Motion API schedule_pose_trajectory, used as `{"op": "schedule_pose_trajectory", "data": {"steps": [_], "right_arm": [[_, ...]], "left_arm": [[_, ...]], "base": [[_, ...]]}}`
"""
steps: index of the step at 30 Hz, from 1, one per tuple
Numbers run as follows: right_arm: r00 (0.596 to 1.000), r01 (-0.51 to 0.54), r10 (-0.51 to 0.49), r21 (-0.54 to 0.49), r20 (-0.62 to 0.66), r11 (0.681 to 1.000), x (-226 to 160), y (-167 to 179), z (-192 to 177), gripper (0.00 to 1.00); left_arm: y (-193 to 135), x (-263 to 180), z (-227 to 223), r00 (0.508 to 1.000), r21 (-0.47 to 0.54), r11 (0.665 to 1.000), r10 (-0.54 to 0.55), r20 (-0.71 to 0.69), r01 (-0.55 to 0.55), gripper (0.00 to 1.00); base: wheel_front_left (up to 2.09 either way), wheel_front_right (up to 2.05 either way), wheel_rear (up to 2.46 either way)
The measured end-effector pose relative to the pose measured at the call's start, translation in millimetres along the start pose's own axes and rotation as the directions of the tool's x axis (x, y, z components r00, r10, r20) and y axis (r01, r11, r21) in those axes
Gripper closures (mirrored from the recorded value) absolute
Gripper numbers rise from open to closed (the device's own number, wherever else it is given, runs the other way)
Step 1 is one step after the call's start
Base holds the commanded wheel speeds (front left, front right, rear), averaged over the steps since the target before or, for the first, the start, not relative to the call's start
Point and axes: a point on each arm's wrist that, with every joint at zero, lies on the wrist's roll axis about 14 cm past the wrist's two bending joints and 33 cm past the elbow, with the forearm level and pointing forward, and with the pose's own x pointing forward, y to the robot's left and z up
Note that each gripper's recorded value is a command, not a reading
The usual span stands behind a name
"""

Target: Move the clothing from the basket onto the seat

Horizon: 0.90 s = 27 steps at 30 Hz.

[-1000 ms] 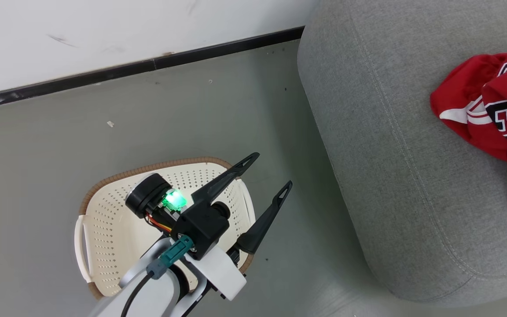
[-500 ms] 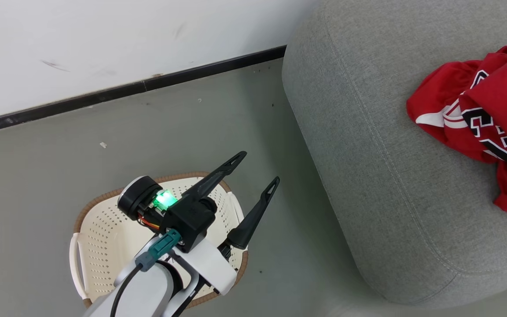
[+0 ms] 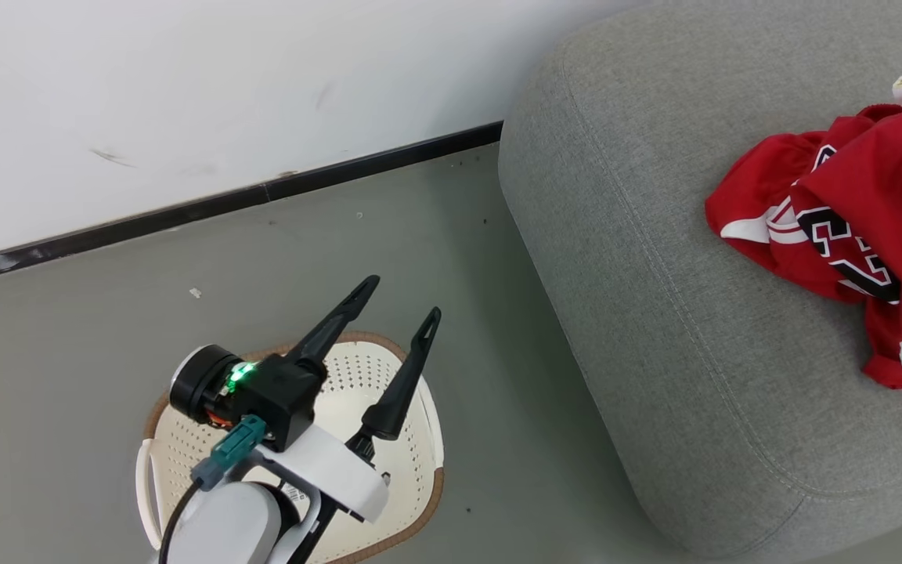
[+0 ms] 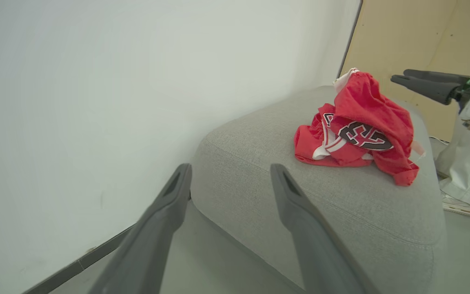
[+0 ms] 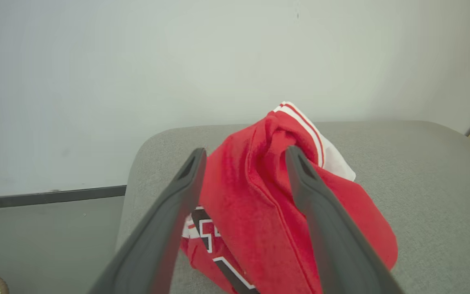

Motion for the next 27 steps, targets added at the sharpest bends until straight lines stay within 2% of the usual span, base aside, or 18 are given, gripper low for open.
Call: {"op": "schedule_pose_trajectory", "data": {"steps": [6,13,20,27], "right_arm": [[0.995,-0.064,0.061,0.046,0.074,0.997,2.2,31.2,21.3,0.00],[0.974,-0.193,0.175,0.119,0.147,0.974,-1.2,90.3,41.6,0.00],[0.946,-0.299,0.266,0.174,0.186,0.938,-11.6,137.6,53.1,0.00],[0.930,-0.346,0.304,0.215,0.204,0.913,-20.8,164.1,59.0,0.00]], "left_arm": [[19.9,-12.2,1.3,0.995,-0.012,0.995,0.096,0.003,-0.096,0.00],[56.5,-40.0,7.5,0.961,-0.020,0.962,0.275,0.032,-0.274,0.00],[92.9,-76.1,15.4,0.891,-0.005,0.894,0.448,0.067,-0.449,0.00],[119.2,-117.4,16.9,0.811,0.023,0.812,0.581,0.068,-0.584,0.00]], "base": [[0.00,0.00,0.00],[0.00,0.00,0.00],[0.00,0.00,0.00],[0.00,0.00,0.00]]}}
